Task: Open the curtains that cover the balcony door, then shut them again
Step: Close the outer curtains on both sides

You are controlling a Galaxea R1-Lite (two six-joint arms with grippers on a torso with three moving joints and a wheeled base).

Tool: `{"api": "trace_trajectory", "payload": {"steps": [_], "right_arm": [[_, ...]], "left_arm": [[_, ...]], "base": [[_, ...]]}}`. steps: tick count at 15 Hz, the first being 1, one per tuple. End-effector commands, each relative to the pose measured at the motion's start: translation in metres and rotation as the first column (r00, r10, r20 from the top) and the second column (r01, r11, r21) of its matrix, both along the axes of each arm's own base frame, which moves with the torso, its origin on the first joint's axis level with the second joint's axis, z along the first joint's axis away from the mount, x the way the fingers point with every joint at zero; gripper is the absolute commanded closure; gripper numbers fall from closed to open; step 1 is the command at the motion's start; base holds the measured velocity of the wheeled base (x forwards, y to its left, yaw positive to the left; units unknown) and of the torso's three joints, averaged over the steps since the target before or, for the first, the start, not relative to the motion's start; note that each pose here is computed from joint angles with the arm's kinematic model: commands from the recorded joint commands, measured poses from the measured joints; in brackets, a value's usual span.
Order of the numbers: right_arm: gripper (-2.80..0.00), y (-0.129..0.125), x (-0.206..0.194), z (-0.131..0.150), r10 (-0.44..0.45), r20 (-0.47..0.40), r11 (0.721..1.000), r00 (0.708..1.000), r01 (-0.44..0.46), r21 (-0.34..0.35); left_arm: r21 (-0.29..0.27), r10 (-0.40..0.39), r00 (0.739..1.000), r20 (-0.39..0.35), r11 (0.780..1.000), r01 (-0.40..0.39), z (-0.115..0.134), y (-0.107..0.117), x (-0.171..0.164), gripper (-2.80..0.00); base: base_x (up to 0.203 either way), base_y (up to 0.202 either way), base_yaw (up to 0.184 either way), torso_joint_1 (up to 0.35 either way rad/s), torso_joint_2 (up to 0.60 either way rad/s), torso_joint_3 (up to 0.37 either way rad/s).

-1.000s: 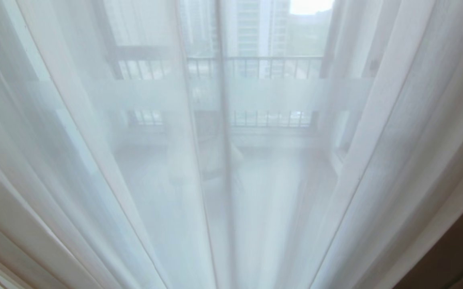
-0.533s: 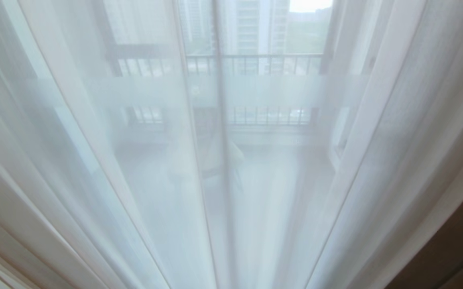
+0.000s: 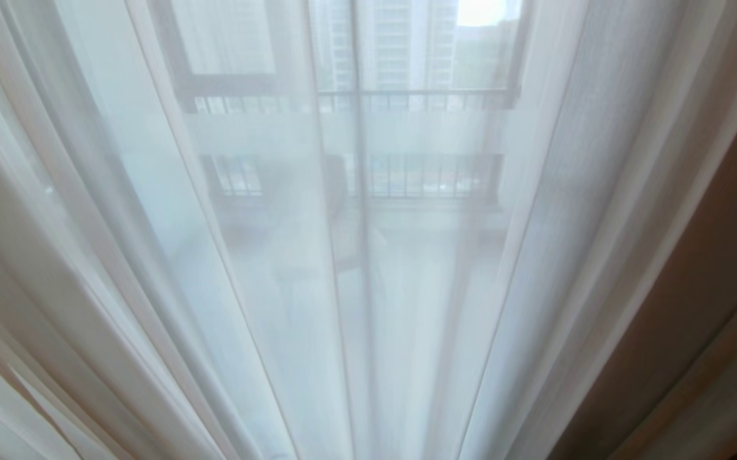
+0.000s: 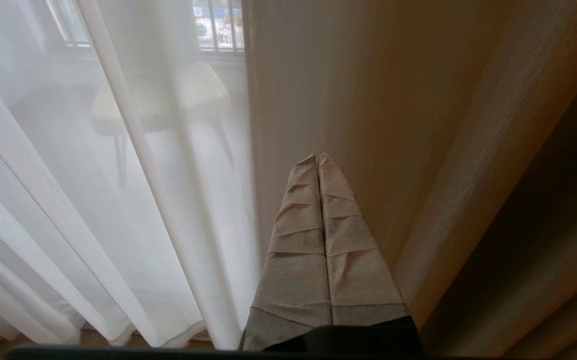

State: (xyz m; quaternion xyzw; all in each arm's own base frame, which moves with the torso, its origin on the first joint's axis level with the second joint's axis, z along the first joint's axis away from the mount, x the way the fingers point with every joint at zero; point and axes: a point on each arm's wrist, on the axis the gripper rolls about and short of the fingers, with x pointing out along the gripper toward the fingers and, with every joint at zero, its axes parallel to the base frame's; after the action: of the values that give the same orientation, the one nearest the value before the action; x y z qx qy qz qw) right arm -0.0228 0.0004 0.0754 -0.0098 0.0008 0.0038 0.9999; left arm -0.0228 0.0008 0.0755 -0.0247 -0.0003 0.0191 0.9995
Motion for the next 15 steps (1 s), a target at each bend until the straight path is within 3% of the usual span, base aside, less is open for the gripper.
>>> {"api": "trace_trajectory", "payload": {"steps": [1,15], "right_arm": [[0.00,0.0000,0.0000,0.0000,0.000,0.000,1.000,1.000,0.000,0.000],[0.00,0.0000,0.0000,0.0001,0.000,0.002,1.000,1.000,0.000,-0.001]], "left_arm": [[-0.001,-0.001,1.000,0.002,1.000,0.001,0.0001,0.0000,0.0000,0.00],[-0.001,-0.002,1.000,0.002,1.000,0.002,0.0001,-0.0001,0.0000,0.00]], "base": [[0.000,0.000,0.000,0.000,0.00,0.000],[0.000,0.000,0.000,0.000,0.00,0.000]]}}
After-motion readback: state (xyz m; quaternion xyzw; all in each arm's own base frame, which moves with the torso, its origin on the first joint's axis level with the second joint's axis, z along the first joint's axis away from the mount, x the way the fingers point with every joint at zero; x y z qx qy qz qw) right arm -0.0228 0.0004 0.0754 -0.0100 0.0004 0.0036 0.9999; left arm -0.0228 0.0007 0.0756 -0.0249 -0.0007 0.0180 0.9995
